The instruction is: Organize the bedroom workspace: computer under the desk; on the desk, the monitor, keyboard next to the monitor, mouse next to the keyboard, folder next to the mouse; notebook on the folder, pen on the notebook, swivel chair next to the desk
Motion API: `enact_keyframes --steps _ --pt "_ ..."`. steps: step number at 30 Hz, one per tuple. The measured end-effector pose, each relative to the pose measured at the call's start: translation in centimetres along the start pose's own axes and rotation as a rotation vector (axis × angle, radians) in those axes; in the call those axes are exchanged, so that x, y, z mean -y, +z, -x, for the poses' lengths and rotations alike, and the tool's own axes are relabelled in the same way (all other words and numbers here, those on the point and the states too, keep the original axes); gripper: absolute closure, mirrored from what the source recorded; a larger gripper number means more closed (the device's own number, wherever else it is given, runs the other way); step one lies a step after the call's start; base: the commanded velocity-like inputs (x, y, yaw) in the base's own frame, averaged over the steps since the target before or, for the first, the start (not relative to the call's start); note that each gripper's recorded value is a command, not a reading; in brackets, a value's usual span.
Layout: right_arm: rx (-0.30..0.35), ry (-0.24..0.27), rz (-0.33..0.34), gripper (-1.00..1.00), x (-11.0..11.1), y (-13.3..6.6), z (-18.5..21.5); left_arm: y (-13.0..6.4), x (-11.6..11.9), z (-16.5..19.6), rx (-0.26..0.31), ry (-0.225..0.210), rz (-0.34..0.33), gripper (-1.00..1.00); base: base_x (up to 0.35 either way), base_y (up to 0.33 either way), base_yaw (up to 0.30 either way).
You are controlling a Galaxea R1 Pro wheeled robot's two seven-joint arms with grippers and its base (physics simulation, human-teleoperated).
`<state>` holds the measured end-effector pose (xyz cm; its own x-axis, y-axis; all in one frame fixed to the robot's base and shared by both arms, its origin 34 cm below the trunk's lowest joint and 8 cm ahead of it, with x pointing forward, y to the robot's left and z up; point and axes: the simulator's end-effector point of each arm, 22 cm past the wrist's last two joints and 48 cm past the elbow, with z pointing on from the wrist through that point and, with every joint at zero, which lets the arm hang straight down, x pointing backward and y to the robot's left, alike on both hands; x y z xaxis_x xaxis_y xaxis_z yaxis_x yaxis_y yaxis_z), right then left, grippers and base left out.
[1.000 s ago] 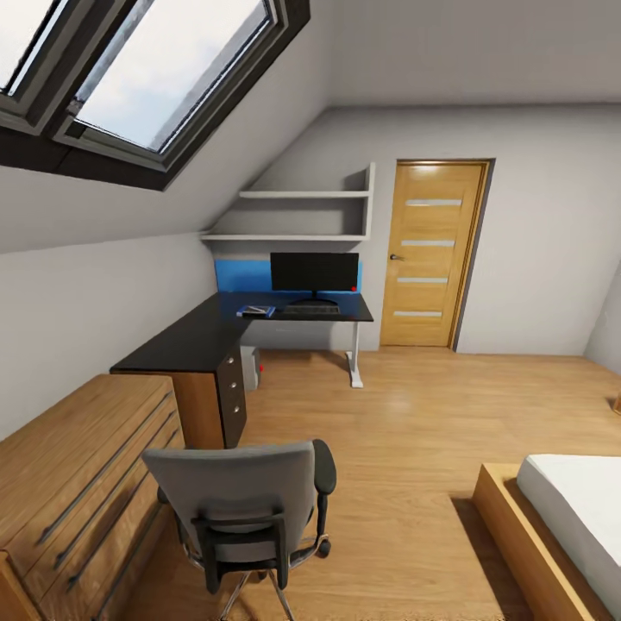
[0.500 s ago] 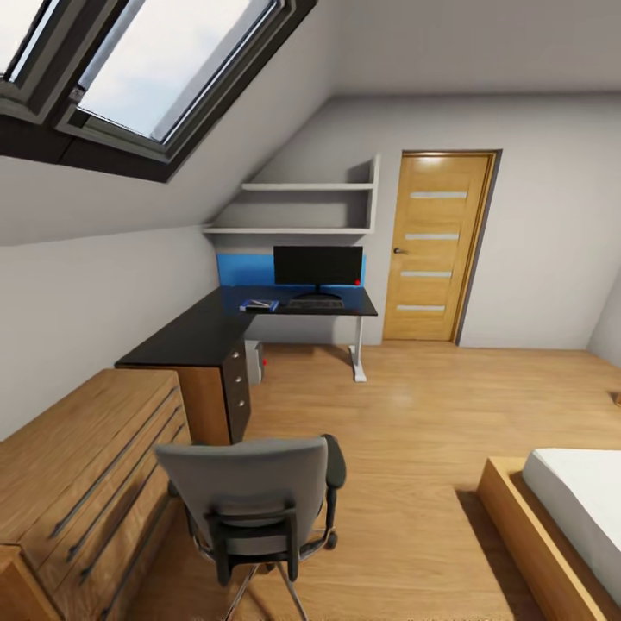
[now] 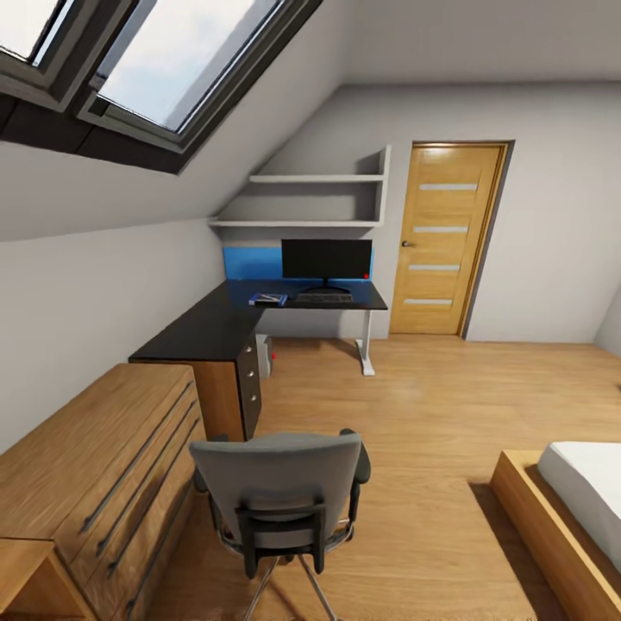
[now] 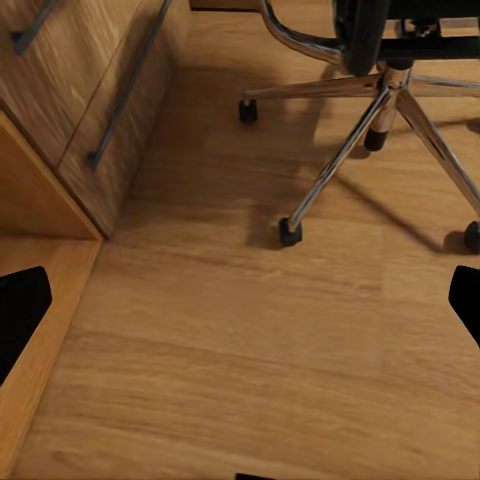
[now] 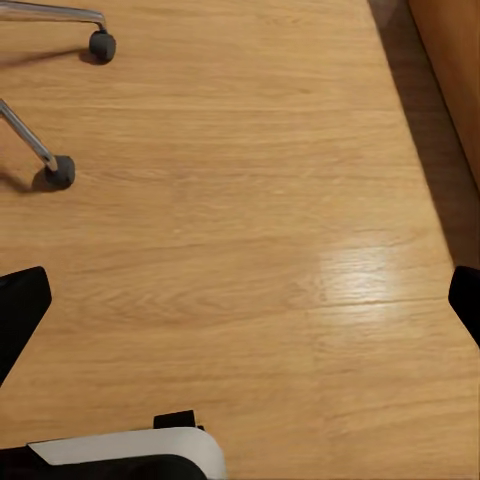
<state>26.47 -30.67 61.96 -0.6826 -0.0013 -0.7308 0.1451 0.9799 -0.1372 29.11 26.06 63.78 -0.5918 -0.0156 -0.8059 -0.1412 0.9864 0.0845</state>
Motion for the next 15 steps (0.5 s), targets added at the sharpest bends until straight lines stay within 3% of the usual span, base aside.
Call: enact_keyframes --steps 6,15 --pt "-0.009 -0.003 -0.001 -1.0 0.11 -0.12 -0.28 -0.13 -0.02 -0.28 -0.009 0.002 0.0 -1.0 0.0 0.025 -0.086" --pt "-0.021 -0.005 0.0 -1.0 0.14 -0.29 -0.66 -0.31 -0.02 -0.64 -0.021 0.003 -0.001 -1.0 0.0 0.123 -0.185"
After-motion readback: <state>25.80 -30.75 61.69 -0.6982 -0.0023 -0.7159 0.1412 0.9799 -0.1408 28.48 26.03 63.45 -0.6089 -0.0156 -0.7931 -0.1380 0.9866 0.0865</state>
